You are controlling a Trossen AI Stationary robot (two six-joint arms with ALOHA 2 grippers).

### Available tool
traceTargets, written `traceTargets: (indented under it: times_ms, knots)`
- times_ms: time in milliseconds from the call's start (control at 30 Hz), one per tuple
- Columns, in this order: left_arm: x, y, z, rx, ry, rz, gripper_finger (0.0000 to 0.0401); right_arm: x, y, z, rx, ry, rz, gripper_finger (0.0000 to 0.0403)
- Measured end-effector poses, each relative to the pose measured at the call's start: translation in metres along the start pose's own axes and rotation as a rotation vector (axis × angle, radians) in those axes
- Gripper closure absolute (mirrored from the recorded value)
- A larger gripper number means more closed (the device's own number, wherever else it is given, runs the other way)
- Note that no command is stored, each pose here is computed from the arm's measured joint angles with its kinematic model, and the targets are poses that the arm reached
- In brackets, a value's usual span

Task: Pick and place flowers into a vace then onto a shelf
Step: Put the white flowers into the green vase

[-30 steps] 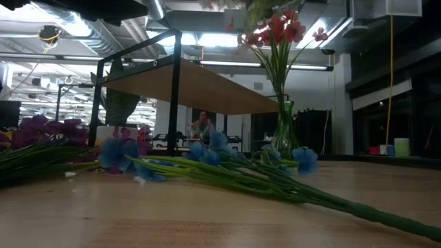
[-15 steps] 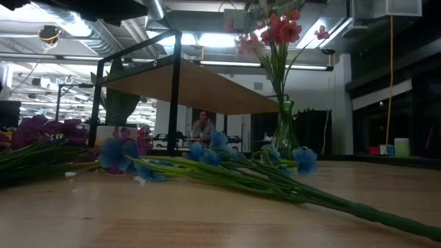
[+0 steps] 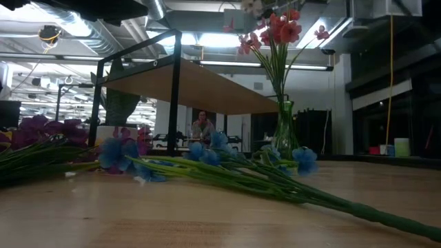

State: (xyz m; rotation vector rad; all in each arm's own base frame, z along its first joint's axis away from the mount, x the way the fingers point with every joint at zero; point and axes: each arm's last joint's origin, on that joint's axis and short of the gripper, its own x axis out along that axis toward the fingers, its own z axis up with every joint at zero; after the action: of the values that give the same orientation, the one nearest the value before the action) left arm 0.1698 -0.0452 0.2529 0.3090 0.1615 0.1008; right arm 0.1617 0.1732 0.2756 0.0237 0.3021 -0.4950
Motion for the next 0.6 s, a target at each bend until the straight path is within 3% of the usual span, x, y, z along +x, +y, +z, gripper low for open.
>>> traceTargets:
  times_ms: [200, 400, 500, 600]
  knots:
    - [0.0, 0.0, 0.0, 0.0, 0.0, 0.0, 0.0397, -0.002, -0.03, -0.007, -0.018, -0.122, -0.055, 0.0403]
    - [0.0, 0.0, 0.0, 0.0, 0.0, 0.0, 0.0397, -0.004, -0.048, -0.011, 0.007, -0.143, -0.052, 0.0403]
    - [0.0, 0.0, 0.0, 0.0, 0.0, 0.0, 0.0397, -0.006, -0.049, -0.004, -0.015, -0.085, 0.015, 0.0403]
    - [0.0, 0.0, 0.0, 0.0, 0.0, 0.0, 0.0397, -0.011, -0.048, 0.009, -0.031, -0.027, 0.163, 0.0403]
